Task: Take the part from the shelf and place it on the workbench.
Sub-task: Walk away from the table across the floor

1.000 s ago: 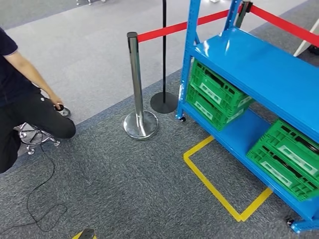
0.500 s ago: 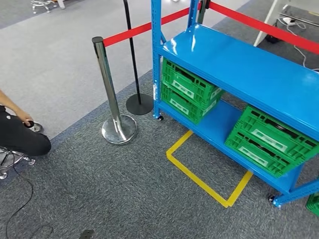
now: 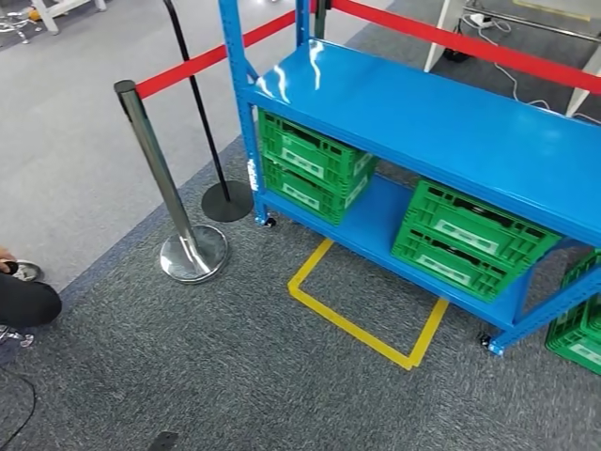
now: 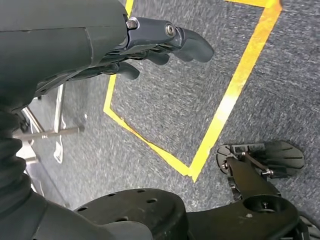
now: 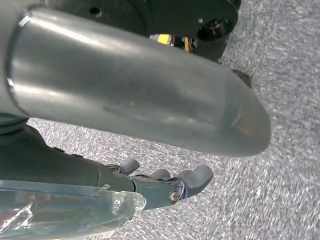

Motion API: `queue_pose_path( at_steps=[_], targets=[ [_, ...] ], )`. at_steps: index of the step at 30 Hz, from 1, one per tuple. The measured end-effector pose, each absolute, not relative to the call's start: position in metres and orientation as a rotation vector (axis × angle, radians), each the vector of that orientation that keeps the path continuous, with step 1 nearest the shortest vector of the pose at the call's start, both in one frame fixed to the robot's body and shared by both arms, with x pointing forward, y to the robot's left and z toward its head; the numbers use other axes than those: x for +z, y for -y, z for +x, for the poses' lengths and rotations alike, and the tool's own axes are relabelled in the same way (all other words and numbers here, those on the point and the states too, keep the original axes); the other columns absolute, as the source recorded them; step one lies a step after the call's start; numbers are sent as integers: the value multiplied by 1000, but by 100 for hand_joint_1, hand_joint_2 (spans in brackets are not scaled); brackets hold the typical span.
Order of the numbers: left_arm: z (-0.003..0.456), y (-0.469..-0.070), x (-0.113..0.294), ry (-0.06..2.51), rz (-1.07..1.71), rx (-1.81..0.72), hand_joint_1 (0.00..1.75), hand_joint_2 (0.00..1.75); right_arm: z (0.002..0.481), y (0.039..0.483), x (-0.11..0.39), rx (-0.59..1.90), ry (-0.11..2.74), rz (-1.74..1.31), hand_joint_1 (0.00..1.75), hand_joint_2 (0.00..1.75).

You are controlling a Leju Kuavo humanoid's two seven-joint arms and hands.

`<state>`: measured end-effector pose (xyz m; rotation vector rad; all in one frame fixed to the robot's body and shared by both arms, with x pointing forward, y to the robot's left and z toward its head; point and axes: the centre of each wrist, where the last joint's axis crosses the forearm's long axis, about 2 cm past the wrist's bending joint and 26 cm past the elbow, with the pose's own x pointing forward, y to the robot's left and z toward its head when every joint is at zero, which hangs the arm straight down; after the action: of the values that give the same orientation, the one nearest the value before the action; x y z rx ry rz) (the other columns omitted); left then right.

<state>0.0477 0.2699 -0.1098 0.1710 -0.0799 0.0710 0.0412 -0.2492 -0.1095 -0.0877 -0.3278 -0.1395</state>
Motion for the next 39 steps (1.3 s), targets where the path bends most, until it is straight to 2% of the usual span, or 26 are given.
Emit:
queue_pose_path(
  at_steps=[39],
  targets=[
    [48, -264, -110, 76, 147, 53, 0, 175, 42, 249, -109, -142, 328, -80, 0, 0]
  ],
)
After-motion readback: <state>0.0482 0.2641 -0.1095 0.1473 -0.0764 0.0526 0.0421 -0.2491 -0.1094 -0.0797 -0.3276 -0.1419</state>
